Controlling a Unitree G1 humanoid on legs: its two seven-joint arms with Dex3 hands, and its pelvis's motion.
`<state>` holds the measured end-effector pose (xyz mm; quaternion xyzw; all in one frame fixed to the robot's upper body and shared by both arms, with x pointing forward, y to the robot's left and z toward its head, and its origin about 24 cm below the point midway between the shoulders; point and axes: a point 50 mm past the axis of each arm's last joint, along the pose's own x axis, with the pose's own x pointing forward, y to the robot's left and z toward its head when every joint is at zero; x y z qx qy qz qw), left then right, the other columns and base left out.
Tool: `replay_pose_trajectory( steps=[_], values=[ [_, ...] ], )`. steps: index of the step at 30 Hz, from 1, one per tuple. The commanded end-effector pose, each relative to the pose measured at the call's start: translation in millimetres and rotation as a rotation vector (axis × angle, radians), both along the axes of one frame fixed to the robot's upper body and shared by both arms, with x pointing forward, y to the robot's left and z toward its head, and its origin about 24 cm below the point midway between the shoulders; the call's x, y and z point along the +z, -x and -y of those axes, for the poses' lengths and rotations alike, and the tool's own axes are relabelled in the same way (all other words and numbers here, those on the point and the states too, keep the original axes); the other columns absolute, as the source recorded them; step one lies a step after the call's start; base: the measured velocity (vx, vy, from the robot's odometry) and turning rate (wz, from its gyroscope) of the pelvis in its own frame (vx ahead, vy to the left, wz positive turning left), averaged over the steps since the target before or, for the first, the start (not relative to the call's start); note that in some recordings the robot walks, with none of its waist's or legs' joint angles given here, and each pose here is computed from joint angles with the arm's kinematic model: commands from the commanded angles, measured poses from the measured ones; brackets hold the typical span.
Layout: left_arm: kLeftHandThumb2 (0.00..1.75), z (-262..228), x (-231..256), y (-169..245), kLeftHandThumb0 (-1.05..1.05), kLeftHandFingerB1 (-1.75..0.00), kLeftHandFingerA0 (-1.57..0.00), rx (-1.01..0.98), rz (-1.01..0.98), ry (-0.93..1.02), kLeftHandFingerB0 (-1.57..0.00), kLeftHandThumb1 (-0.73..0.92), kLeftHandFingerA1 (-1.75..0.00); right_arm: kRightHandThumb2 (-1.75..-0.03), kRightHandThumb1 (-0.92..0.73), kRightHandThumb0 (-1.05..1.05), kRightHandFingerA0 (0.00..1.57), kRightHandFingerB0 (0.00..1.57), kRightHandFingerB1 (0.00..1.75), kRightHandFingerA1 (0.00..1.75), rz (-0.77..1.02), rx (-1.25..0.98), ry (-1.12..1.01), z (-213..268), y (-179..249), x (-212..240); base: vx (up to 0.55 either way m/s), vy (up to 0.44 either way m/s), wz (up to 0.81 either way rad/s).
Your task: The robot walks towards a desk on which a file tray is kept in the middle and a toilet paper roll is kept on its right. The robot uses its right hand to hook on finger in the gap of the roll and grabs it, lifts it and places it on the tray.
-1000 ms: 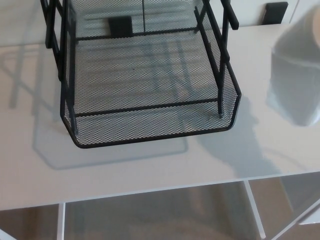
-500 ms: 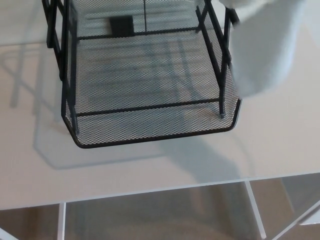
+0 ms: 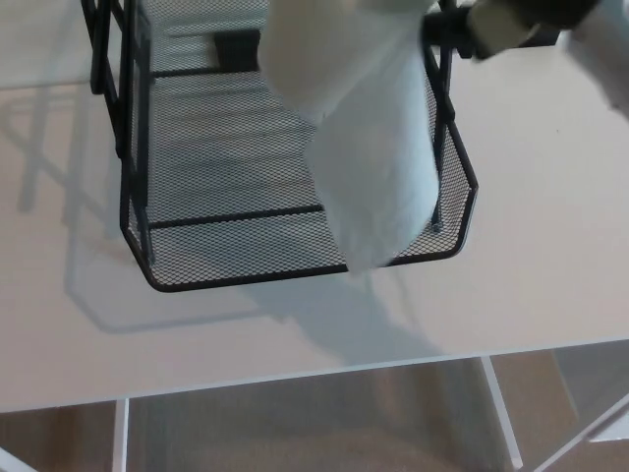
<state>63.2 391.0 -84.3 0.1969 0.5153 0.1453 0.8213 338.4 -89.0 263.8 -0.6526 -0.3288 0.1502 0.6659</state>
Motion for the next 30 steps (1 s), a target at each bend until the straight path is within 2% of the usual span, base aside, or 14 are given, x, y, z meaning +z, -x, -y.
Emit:
replay_pose_trajectory(
  steps=[1,2,3,7,9,11,13,15,19,20,22,24,27,30],
  values=[
    [0.69,-2,1,0,-0.64,-0.32,-0.30,-0.011,-0.001,-0.011,-0.27,0.92,-0.35,-0.61,-0.57,-0.35,0.82,0.92,0.62,1.64,-0.162,-0.034,0.169,-8,-11,-15,0.00,0.000,0.00],
    [0.69,-2,3,0,-0.64,-0.32,-0.26,-0.029,0.013,-0.005,-0.27,0.92,-0.34,-0.58,-0.55,-0.32,0.87,0.97,0.65,1.59,-0.161,-0.015,0.189,-9,-12,-18,0.00,0.000,0.00],
    [0.68,-2,3,-1,-0.64,-0.32,-0.29,-0.015,0.013,-0.005,-0.27,0.92,-0.35,-0.67,-0.58,-0.30,0.89,0.95,0.75,1.51,-0.222,0.011,0.270,-11,-13,-22,0.00,0.000,0.00],
    [0.68,-3,3,-1,-0.64,-0.32,-0.33,-0.021,0.013,-0.021,-0.29,0.92,-0.37,-0.66,-0.59,-0.32,0.92,0.98,0.75,1.56,-0.285,0.007,0.316,-13,-12,-22,0.00,0.000,0.00],
    [0.70,-3,4,-3,-0.64,-0.32,-0.29,-0.038,-0.010,-0.026,-0.27,0.92,-0.35,-0.62,-0.59,-0.34,0.94,0.93,0.77,1.53,-0.314,0.040,0.316,-18,-12,-12,0.00,0.000,0.00],
    [0.68,-3,4,-2,-0.64,-0.32,-0.28,0.003,0.020,-0.001,-0.26,0.92,-0.35,-0.67,-0.59,-0.31,0.85,0.94,0.77,1.45,-0.324,0.054,0.309,-21,-14,-7,0.00,0.000,0.00],
    [0.68,-3,4,-2,-0.64,-0.32,-0.28,0.006,0.022,0.001,-0.26,0.92,-0.35,-0.67,-0.59,-0.31,0.85,0.94,0.77,1.45,-0.327,0.056,0.311,-22,-14,-7,0.00,0.000,0.00],
    [0.68,-3,5,1,-0.67,-0.32,-0.30,-0.023,0.017,-0.005,-0.26,0.92,-0.36,-0.63,-0.60,-0.34,0.87,0.91,0.72,1.29,-0.383,0.059,0.288,-26,-15,1,0.00,0.000,0.00],
    [0.67,-3,5,4,-0.64,-0.32,-0.28,0.018,0.041,0.019,-0.27,0.91,-0.35,-0.63,-0.62,-0.31,0.83,0.88,0.68,1.36,-0.482,0.037,0.256,-31,-15,7,0.00,0.000,0.00],
    [0.69,-3,6,1,-0.65,-0.32,-0.33,-0.025,0.006,-0.030,-0.29,0.92,-0.36,-0.67,-0.67,-0.26,0.82,0.82,0.66,1.26,-0.637,0.000,0.204,-33,-16,12,0.00,0.000,0.00],
    [0.69,-2,6,0,-0.65,-0.32,-0.38,-0.033,0.011,-0.028,-0.27,0.92,-0.39,-0.66,-0.65,-0.23,0.78,0.77,0.57,1.24,-0.721,-0.033,0.180,-33,-17,18,0.00,0.000,0.00],
    [0.70,-1,5,0,-0.64,-0.32,-0.30,-0.048,0.005,-0.027,-0.26,0.92,-0.37,-0.62,-0.64,-0.27,0.74,0.70,0.50,1.32,-0.769,-0.052,0.179,-33,-17,25,0.00,0.000,0.00],
    [0.68,-3,4,2,-0.65,-0.32,-0.30,-0.007,0.011,-0.008,-0.27,0.92,-0.36,-0.60,-0.57,-0.29,0.78,0.60,0.42,1.48,-0.846,-0.103,0.181,-27,-19,41,0.00,0.000,0.00],
    [0.69,-3,4,0,-0.64,-0.33,-0.35,-0.024,0.007,-0.027,-0.30,0.92,-0.38,-0.55,-0.51,-0.35,0.77,0.49,0.37,1.37,-0.909,-0.142,0.191,-21,-20,55,0.00,0.000,0.00]
  ],
)
